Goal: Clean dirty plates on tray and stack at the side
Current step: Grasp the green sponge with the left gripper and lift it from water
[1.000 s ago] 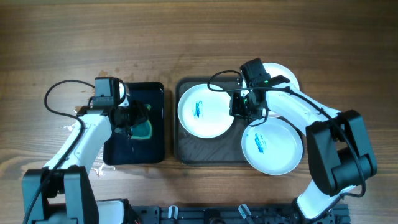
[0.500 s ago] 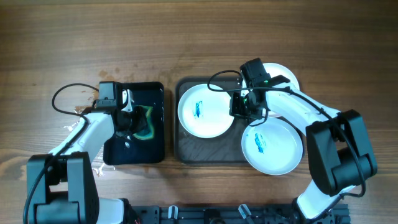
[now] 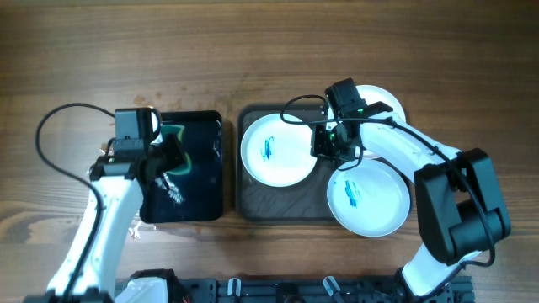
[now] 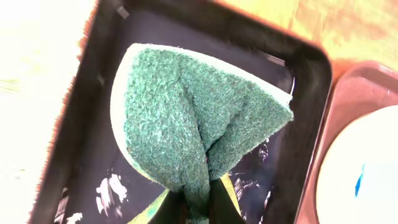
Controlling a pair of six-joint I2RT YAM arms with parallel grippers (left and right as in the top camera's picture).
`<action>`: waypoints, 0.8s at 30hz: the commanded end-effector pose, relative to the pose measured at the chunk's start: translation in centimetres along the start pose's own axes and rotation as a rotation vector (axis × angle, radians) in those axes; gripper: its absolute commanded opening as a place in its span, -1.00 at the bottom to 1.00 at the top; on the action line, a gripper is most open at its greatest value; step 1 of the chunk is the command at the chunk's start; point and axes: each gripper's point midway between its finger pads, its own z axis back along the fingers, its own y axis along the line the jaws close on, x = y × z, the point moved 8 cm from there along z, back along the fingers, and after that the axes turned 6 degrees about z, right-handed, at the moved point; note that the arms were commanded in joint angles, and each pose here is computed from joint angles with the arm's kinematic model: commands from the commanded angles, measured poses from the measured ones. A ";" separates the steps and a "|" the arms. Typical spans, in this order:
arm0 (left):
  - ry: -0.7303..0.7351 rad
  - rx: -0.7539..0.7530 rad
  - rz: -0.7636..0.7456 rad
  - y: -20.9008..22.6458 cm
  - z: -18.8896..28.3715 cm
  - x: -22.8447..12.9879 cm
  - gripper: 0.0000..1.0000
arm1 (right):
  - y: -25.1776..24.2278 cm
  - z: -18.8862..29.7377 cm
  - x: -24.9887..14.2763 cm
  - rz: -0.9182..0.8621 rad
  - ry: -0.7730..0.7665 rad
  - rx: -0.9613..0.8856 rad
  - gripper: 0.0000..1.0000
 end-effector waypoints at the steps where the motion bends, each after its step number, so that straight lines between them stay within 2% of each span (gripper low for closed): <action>1: -0.172 0.062 -0.056 -0.5 2.5 1.7 -0.92 | -0.4 -0.7 -0.3 0.021 0.017 -0.017 -0.91; 4: -0.217 0.051 -0.127 -2.1 2.8 1.5 -0.92 | -0.4 -0.7 -0.3 0.019 0.020 -0.018 -0.91; 9: -0.361 0.219 -0.231 -3.8 3.5 1.1 -0.92 | -0.4 -0.7 -0.3 0.020 0.019 -0.018 -0.91; 12: -0.414 0.279 -0.259 -4.3 3.9 0.9 -0.92 | -0.4 -0.7 -0.3 0.020 0.020 -0.018 -0.91; 16: -0.428 0.287 -0.267 -4.6 4.0 0.7 -0.92 | -0.4 -0.7 -0.3 0.021 0.021 -0.018 -0.91; 18: -0.364 0.204 -0.253 -5.1 3.6 0.0 -0.92 | -0.4 -0.7 -0.4 0.020 0.022 -0.019 -0.91; 20: -0.209 0.003 -0.269 -6.6 2.7 -1.5 -0.93 | -0.4 -0.7 -0.4 0.020 0.022 -0.018 -0.91; 22: -0.066 -0.145 -0.210 -7.6 2.0 -2.7 -0.92 | -0.4 -0.7 -0.4 0.019 0.022 -0.018 -0.91; 24: 0.014 -0.193 -0.146 -7.8 1.2 -3.2 -0.92 | -0.4 -0.7 -0.4 0.020 0.022 -0.018 -0.91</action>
